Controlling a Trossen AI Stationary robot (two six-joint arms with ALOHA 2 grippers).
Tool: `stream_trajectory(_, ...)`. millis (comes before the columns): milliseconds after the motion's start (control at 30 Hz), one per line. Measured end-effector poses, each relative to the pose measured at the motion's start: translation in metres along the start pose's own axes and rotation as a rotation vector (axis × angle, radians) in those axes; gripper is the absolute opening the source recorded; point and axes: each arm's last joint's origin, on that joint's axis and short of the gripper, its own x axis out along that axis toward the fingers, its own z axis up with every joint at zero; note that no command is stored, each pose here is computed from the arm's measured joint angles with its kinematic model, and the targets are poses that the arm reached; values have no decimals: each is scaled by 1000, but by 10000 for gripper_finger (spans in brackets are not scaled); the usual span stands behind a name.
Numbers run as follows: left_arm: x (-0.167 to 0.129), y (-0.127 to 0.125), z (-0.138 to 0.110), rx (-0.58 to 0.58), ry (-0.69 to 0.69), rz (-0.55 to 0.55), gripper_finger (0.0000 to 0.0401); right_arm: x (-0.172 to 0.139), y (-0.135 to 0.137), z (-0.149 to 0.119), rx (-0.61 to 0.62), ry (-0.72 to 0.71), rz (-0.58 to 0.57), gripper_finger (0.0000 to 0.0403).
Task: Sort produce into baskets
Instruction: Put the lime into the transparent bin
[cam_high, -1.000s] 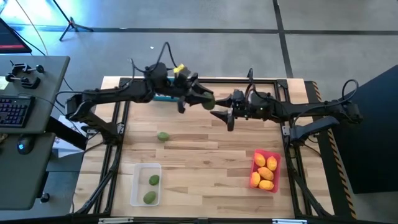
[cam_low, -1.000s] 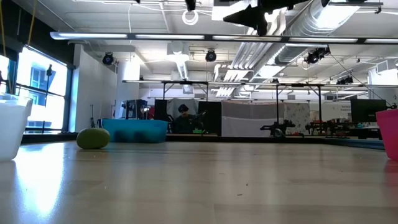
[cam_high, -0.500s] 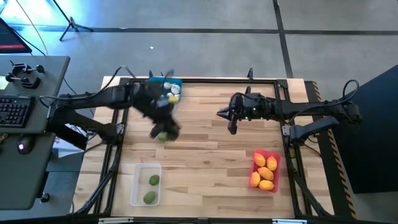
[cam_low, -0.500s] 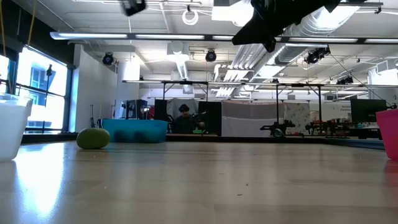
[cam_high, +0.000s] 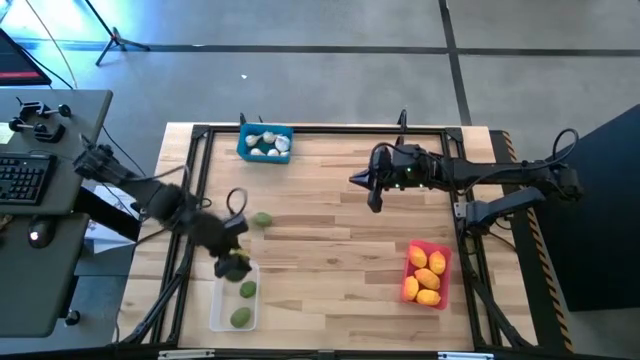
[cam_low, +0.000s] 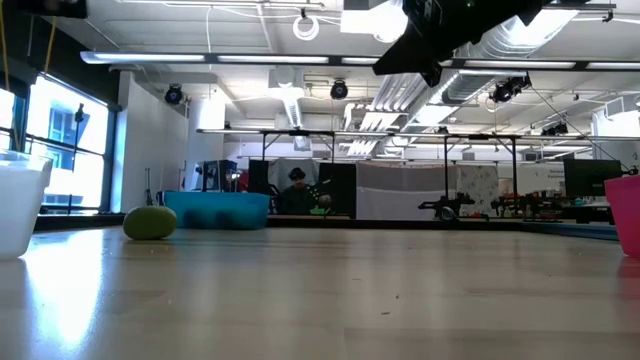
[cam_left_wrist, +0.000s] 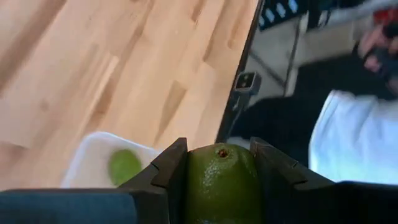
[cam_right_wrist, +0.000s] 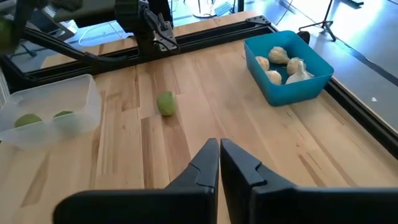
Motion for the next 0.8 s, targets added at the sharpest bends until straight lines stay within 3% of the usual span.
stream_trajectory(200, 32, 10, -37, -228, -75, 92, 122, 0, -4, 1, 5, -2, -14, 1)
stream_trajectory(367, 41, 16, -58, -332, -111, 159, 122, 0, -7, 1, 10, -4, -25, 1)
stream_trajectory(533, 44, 32, -72, -322, -67, 287, 122, 0, -11, 1, 16, -5, -36, 0)
stream_trajectory(800, 70, 59, -87, -300, 12, 351, 122, 0, -13, 2, 24, -12, -43, 0)
